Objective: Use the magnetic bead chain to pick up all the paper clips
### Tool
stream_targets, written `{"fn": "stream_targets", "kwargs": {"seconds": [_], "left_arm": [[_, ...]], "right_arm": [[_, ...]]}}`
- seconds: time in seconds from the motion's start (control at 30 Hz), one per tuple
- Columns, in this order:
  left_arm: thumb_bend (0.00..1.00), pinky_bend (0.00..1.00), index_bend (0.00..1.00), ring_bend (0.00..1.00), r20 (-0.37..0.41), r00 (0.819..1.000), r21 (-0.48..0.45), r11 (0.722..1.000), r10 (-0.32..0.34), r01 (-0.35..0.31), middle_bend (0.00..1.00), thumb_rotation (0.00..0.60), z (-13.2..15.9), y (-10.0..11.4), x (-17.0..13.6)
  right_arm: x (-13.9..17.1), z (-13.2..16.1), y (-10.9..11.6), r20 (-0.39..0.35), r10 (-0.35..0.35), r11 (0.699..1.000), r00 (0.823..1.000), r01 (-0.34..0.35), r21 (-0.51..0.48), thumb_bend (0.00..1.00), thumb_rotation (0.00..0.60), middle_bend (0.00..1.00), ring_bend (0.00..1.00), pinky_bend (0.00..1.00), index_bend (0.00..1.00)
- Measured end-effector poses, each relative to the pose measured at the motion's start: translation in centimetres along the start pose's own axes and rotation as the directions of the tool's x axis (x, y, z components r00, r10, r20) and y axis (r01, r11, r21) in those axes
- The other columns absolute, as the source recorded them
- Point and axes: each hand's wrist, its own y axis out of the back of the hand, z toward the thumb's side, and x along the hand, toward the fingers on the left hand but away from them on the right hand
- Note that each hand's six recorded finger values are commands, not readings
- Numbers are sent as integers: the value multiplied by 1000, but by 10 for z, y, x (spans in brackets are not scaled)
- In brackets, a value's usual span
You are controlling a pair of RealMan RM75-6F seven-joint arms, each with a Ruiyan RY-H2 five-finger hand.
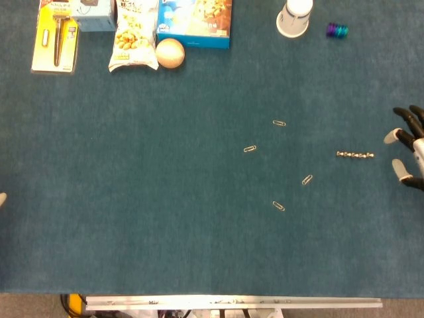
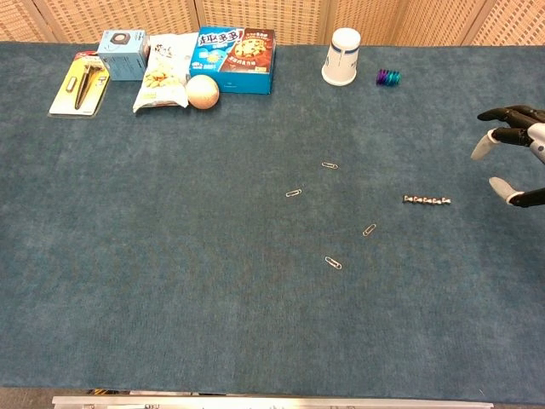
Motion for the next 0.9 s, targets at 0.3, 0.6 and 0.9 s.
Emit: {"fn": "stream_targets", "kwargs": {"seconds": [0.3, 0.6, 0.9], "left_arm": [[0, 441, 512, 328, 3, 1000, -1, 1000, -3, 3, 440, 600, 0, 0, 0], [0, 441, 512, 328, 3, 1000, -3, 1000, -8, 8, 440, 600, -1, 0, -1], [0, 441, 512, 328, 6, 1000, -5, 1000, -6, 6, 440, 600, -1, 1, -2]], "right_arm": [[-10, -1, -14, 46, 53, 999, 997, -54, 5, 421, 600, 118, 0, 100, 394], [-19, -3, -29, 105, 96, 995, 990, -100, 29, 418, 600, 116, 0, 100, 394], [-28, -4, -37, 138, 101, 994, 985, -107, 37, 407, 600, 115, 0, 100, 408]]}}
